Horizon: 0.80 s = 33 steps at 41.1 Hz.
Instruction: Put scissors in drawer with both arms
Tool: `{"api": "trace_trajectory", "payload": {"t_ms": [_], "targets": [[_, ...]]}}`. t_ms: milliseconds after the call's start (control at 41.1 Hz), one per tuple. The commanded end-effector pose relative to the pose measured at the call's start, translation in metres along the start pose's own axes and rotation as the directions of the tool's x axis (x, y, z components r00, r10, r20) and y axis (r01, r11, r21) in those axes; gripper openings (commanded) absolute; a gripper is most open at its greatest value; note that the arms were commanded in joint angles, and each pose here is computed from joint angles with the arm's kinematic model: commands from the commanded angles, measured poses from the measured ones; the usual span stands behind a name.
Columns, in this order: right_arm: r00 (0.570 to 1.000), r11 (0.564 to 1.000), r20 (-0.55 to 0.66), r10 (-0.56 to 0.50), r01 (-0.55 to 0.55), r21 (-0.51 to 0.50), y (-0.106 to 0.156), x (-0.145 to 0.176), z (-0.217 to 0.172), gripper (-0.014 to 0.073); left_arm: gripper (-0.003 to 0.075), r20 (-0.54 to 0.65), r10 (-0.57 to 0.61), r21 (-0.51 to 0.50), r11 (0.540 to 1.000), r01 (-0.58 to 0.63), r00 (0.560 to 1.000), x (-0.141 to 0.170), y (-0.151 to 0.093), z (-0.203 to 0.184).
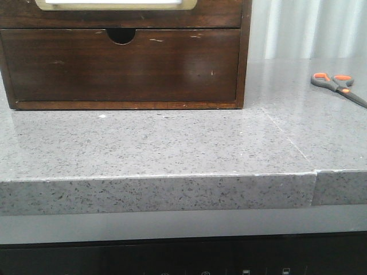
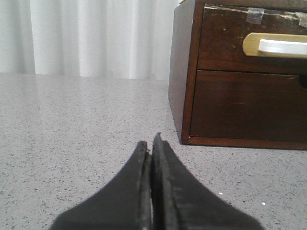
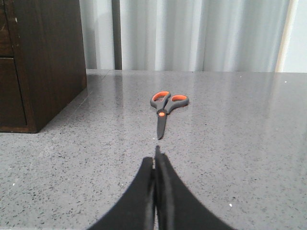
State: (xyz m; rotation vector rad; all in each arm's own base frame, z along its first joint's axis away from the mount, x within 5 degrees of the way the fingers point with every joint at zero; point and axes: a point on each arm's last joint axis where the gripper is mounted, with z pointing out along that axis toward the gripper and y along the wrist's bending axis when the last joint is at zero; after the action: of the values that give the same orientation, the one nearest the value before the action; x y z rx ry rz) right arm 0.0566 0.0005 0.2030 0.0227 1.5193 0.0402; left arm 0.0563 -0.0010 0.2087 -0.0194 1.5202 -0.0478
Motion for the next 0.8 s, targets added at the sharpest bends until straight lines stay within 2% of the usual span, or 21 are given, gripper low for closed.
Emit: {"api": "trace_trajectory", "payload": {"t_ms": [0, 583, 778], "targets": [[0.995, 1.0, 0.098, 0.002, -0.001, -0.011, 0.0009, -0.0084, -0.0017, -0.0117, -0.002, 0.073, -0.007, 0.007, 1.0, 0.007, 0.997, 0.0, -0.0002, -0.0008], [0.995, 1.0, 0.098, 0.002, -0.001, -0.011, 0.0009, -0.0083, -0.0017, -0.0117, -0.002, 0.073, -0.007, 0.007, 1.0, 0.007, 0.997, 0.0, -0.0002, -0.0008], [0.995, 1.0, 0.104, 0.003, -0.002, -0.011, 0.001, -0.0094, -0.0018, -0.0117, -0.002, 0.125, -0.008, 0.009, 1.0, 0.006, 0.992, -0.0052, -0.0003, -0.0014]]}}
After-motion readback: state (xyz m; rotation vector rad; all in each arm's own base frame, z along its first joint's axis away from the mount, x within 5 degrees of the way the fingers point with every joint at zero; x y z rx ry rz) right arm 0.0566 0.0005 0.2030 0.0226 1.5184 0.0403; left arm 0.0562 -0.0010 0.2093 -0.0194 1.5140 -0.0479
